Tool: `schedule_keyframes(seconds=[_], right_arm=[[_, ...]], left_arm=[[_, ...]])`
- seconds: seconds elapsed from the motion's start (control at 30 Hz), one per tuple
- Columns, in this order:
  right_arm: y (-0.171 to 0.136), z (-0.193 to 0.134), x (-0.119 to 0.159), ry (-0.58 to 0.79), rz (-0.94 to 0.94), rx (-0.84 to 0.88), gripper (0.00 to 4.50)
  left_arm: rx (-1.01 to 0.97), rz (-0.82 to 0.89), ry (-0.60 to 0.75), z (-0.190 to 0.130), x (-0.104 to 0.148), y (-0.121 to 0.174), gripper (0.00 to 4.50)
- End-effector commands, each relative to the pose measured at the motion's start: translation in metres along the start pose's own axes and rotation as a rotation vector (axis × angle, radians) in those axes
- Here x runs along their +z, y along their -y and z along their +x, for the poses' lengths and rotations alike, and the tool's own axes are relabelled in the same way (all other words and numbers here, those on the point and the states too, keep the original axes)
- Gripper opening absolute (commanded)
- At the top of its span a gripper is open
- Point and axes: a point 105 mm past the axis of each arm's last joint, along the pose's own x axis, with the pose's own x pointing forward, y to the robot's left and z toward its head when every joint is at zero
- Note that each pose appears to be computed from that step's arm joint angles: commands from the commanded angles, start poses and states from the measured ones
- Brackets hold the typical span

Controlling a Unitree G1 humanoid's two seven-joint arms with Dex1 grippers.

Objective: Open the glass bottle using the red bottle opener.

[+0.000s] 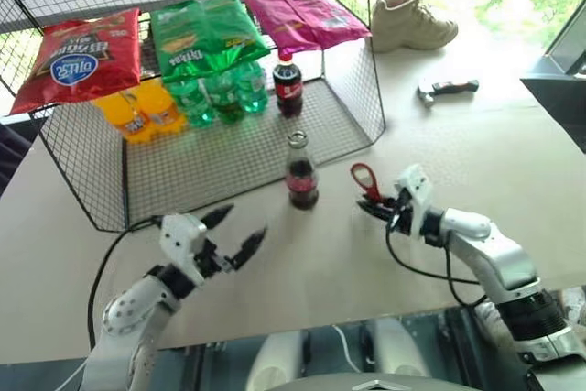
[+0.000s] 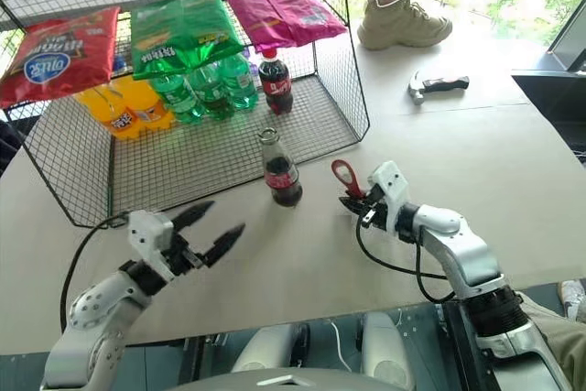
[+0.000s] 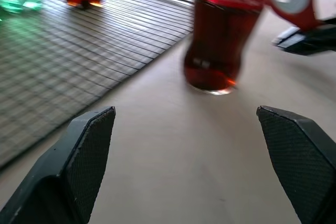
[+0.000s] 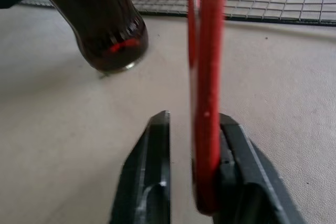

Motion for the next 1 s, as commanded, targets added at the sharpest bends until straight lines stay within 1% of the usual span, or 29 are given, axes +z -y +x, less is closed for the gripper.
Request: schedule_keyframes(seconds=[0.03, 0.1, 0.17, 0.2, 0.23, 0.37, 0.43, 0.5, 0.6, 0.7, 0.83, 0.9, 1.0], right_arm=[[-0.003, -0.011, 0.01, 0.01, 0.018, 0.001, 2.54], [0.001, -0.017, 0.01, 0.003, 0.027, -0.023, 3.32], [0.01, -0.023, 0.012, 0.009, 0.006, -0.083, 4.31], [0.014, -0.027, 0.012, 0.007, -0.011, -0.107, 4.46], [0.017, -0.03, 0.011, 0.002, -0.028, -0.118, 4.46], [0.022, -0.057, 0.002, -0.05, -0.268, -0.105, 4.46], [0.026, -0.074, 0.008, 0.015, -0.297, -0.117, 4.46], [0.031, -0.089, 0.006, 0.035, -0.345, -0.12, 4.46], [0.033, -0.107, -0.001, 0.022, -0.345, -0.087, 4.46], [0.038, -0.117, 0.0, 0.037, -0.319, -0.091, 4.46], [0.04, -0.12, -0.005, 0.038, -0.265, -0.075, 4.46], [0.044, -0.124, -0.011, 0.035, -0.225, -0.1, 4.46], [0.044, -0.129, -0.015, 0.029, -0.213, -0.112, 4.46]], left_arm=[[0.027, 0.023, 0.023, -0.006, 0.009, 0.002, 4.5], [0.025, 0.016, 0.006, -0.008, 0.007, 0.005, 4.5], [0.023, 0.02, -0.005, -0.011, 0.006, 0.006, 4.5], [0.026, 0.021, -0.007, -0.012, 0.006, 0.006, 4.5], [0.03, 0.023, -0.009, -0.014, 0.007, 0.004, 4.5], [0.073, 0.062, -0.038, -0.025, 0.01, -0.007, 4.5], [0.097, 0.073, -0.072, -0.036, 0.009, -0.01, 4.5], [0.1, 0.077, -0.095, -0.044, 0.008, -0.007, 4.5], [0.104, 0.07, -0.119, -0.053, 0.006, -0.003, 4.5], [0.087, 0.063, -0.146, -0.06, 0.004, 0.003, 4.5], [0.057, 0.07, -0.169, -0.063, 0.0, 0.008, 4.5], [0.059, 0.073, -0.174, -0.063, -0.001, 0.008, 4.5], [0.061, 0.072, -0.177, -0.065, 0.0, 0.009, 4.5]])
